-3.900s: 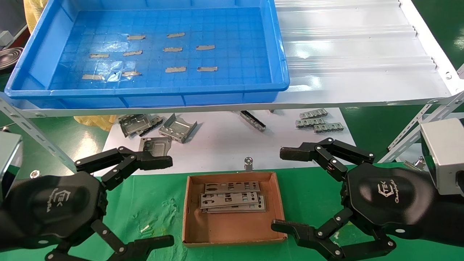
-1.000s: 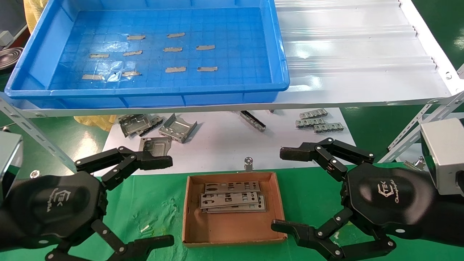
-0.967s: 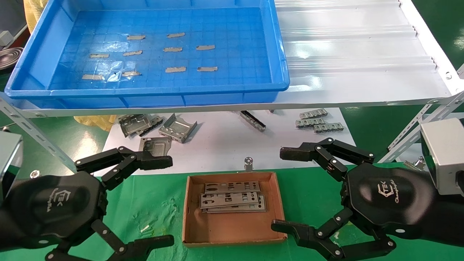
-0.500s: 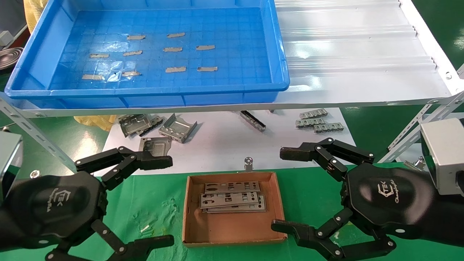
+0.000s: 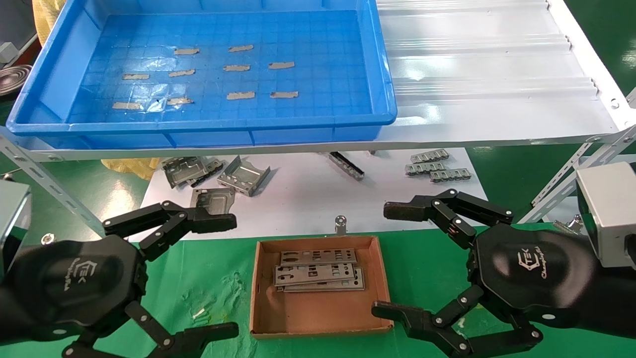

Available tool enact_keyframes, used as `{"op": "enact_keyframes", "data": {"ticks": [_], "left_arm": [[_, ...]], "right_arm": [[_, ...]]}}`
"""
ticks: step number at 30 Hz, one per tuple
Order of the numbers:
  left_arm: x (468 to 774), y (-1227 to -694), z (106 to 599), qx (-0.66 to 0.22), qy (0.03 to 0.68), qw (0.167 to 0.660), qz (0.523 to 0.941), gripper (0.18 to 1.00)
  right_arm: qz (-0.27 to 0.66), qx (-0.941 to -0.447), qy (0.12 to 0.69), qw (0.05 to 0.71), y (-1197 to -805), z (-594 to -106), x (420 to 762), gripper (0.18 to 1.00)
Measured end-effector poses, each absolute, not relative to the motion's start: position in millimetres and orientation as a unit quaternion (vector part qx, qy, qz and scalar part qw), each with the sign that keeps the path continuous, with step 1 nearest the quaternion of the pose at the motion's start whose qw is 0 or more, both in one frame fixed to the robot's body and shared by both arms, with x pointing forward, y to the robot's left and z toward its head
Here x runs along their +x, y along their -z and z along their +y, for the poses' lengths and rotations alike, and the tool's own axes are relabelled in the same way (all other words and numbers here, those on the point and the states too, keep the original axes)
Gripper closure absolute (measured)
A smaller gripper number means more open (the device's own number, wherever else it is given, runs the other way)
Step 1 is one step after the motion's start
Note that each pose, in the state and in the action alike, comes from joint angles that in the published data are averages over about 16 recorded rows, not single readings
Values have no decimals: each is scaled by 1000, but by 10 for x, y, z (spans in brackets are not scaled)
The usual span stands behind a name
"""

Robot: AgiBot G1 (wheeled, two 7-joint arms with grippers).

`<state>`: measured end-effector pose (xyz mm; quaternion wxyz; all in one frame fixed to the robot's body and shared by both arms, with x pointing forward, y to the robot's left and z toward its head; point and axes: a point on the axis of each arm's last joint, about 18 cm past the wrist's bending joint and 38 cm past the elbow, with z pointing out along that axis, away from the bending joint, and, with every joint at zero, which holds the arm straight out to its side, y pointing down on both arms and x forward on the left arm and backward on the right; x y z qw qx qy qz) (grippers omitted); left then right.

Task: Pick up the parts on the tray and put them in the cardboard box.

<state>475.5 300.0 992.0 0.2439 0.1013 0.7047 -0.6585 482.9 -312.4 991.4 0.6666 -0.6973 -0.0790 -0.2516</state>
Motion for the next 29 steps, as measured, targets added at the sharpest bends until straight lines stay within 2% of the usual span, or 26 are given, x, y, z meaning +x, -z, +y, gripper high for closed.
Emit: {"op": "enact_keyframes", "data": {"ticks": [29], "left_arm": [[4755, -9920, 3000, 101, 659, 244, 705, 184]], "right_arm": [[-79, -697, 252, 667, -9914, -3124, 4829, 178]]}}
